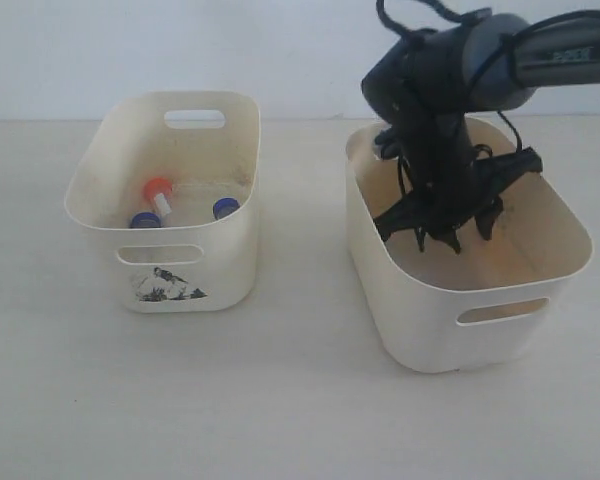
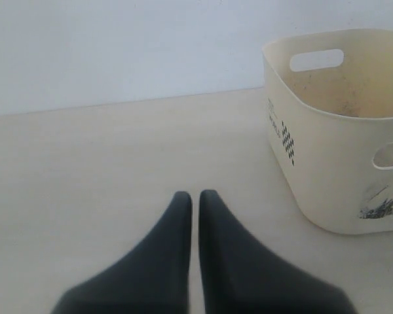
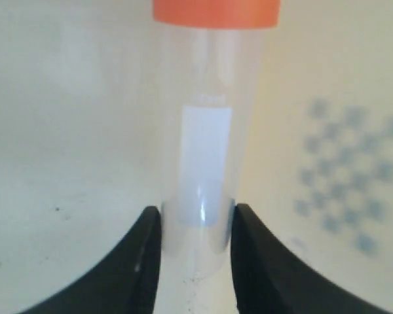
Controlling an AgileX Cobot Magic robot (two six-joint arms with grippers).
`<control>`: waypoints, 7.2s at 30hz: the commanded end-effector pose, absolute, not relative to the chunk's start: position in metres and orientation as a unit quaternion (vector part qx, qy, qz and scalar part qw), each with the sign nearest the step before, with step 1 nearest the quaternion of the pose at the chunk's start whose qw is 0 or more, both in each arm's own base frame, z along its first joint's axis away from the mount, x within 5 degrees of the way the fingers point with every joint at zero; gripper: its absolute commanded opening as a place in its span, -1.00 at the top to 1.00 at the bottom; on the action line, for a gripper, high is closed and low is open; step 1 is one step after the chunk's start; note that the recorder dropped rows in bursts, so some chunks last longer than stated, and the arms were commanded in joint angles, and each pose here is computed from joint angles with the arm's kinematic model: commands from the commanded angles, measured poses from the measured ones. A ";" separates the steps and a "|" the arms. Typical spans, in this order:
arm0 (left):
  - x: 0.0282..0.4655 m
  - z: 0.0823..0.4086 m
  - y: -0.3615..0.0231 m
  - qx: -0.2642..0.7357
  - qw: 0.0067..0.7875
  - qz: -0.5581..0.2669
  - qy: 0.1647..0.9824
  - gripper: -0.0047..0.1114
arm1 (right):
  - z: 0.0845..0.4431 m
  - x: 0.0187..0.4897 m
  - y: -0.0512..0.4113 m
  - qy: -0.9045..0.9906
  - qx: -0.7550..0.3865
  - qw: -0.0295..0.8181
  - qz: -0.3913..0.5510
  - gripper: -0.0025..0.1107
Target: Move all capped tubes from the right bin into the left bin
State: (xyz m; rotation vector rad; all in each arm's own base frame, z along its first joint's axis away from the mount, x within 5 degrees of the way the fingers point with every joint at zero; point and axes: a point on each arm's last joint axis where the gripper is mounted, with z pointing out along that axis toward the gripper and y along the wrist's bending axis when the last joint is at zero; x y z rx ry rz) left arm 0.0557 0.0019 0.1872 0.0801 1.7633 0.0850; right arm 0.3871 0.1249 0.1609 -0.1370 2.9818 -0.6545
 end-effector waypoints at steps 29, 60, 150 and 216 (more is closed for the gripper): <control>0.056 0.189 0.002 0.027 0.640 0.029 0.767 0.84 | 0.255 0.370 0.278 0.876 -0.095 0.371 0.293 -0.43; 0.056 0.189 0.002 0.027 0.640 0.029 0.767 0.84 | 0.337 0.288 0.227 0.916 -0.232 0.194 0.265 0.93; 0.056 0.189 0.002 0.027 0.640 0.029 0.767 0.84 | 0.192 0.054 0.001 0.762 0.150 0.617 0.126 0.93; 0.056 0.189 0.002 0.027 0.640 0.029 0.767 0.84 | 0.181 0.051 -0.001 0.810 0.066 0.579 0.058 0.93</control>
